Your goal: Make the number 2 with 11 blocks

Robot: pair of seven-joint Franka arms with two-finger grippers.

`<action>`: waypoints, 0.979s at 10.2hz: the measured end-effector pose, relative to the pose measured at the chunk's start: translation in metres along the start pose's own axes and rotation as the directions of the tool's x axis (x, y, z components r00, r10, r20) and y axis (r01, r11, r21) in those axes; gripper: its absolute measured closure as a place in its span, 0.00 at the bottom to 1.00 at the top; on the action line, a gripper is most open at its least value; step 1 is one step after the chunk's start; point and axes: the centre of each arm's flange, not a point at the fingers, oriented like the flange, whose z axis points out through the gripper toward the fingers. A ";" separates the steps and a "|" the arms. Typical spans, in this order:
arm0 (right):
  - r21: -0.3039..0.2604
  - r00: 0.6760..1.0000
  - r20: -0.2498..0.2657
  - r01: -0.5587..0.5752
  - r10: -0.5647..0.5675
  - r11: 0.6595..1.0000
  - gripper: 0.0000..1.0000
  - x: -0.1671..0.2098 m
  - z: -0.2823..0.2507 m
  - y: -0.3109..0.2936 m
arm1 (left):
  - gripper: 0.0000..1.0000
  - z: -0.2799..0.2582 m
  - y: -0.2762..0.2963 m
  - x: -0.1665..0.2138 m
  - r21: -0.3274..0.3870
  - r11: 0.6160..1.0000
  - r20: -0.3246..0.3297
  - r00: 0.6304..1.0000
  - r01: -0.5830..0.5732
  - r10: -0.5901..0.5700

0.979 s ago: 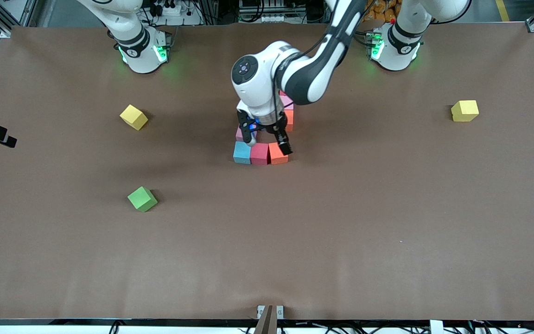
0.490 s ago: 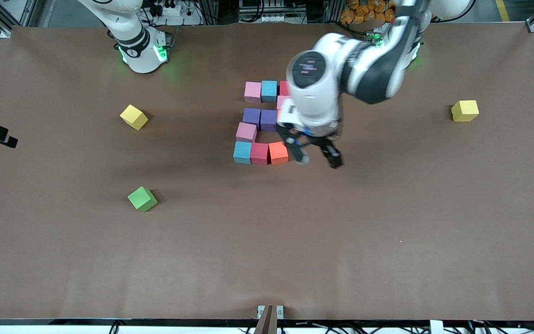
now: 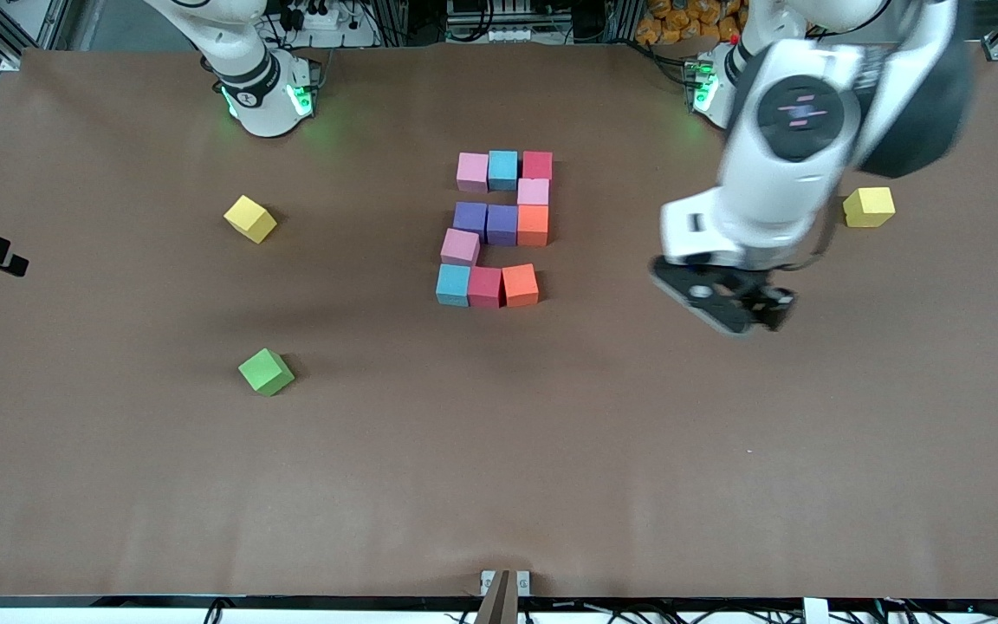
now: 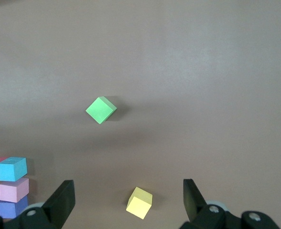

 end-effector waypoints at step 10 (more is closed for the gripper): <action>0.000 1.000 -0.009 0.022 -0.022 1.000 0.00 0.002 0.000 -0.013 | 0.00 -0.065 -0.135 -0.124 -0.090 0.899 -0.035 0.901 0.428 -0.432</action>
